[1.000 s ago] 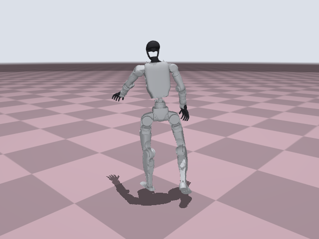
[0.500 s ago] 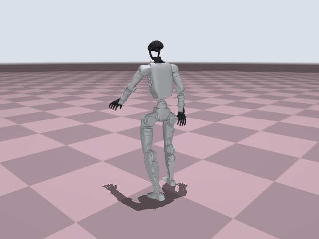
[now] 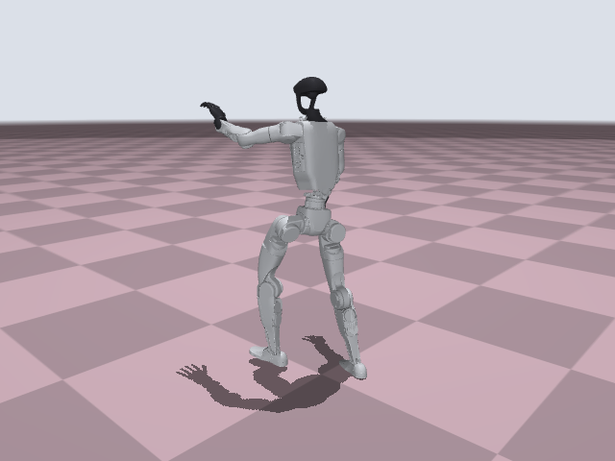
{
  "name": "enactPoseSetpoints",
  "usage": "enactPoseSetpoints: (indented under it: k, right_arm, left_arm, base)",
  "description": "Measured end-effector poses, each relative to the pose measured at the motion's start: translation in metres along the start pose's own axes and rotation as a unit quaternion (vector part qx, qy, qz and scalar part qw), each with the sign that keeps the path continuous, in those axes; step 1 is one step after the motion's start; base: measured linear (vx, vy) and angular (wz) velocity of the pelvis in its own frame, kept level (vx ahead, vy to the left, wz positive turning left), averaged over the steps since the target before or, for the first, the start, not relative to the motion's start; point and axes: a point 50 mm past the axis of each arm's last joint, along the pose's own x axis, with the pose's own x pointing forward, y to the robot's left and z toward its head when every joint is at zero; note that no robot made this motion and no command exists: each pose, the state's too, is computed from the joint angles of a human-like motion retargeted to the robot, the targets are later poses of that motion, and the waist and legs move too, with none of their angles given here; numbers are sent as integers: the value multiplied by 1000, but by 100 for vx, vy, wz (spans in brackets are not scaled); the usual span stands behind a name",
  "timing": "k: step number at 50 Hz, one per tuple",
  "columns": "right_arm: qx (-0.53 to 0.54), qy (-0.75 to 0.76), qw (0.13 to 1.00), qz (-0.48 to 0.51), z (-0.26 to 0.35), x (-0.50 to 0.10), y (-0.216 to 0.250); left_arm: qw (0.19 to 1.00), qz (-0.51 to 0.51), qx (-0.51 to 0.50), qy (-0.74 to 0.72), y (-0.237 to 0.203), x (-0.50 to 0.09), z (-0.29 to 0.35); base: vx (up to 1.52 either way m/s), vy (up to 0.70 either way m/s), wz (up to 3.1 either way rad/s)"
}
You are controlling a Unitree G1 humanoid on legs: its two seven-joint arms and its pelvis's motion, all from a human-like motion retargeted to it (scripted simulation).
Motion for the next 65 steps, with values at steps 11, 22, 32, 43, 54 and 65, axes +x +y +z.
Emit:
enactPoseSetpoints:
  k: [11,22,32,43,54,65]
  right_arm:
    - [-27,-74,995,54,-11,-34,56]
    - [-81,-48,978,184,-69,-88,118]
    - [-88,65,969,220,-117,-109,127]
    - [-62,129,984,108,-118,-74,79]
    - [-40,-21,997,60,-13,-20,41]
    - [-46,-158,984,72,67,-14,36]
  left_arm:
    - [947,-314,65,-22,-139,-124,39]
    - [852,-517,83,-11,-177,-290,47]
    - [873,-485,53,-3,-176,-257,54]
    - [974,-224,-11,34,-118,-103,37]
    - [997,62,-12,51,16,11,1]
    - [997,30,-23,71,12,8,-17]
  base:
    - [50,22,42]
    - [36,10,25]
    - [40,-2,64]
    - [54,-8,-18]
    - [43,0,-77]
    - [42,14,-53]
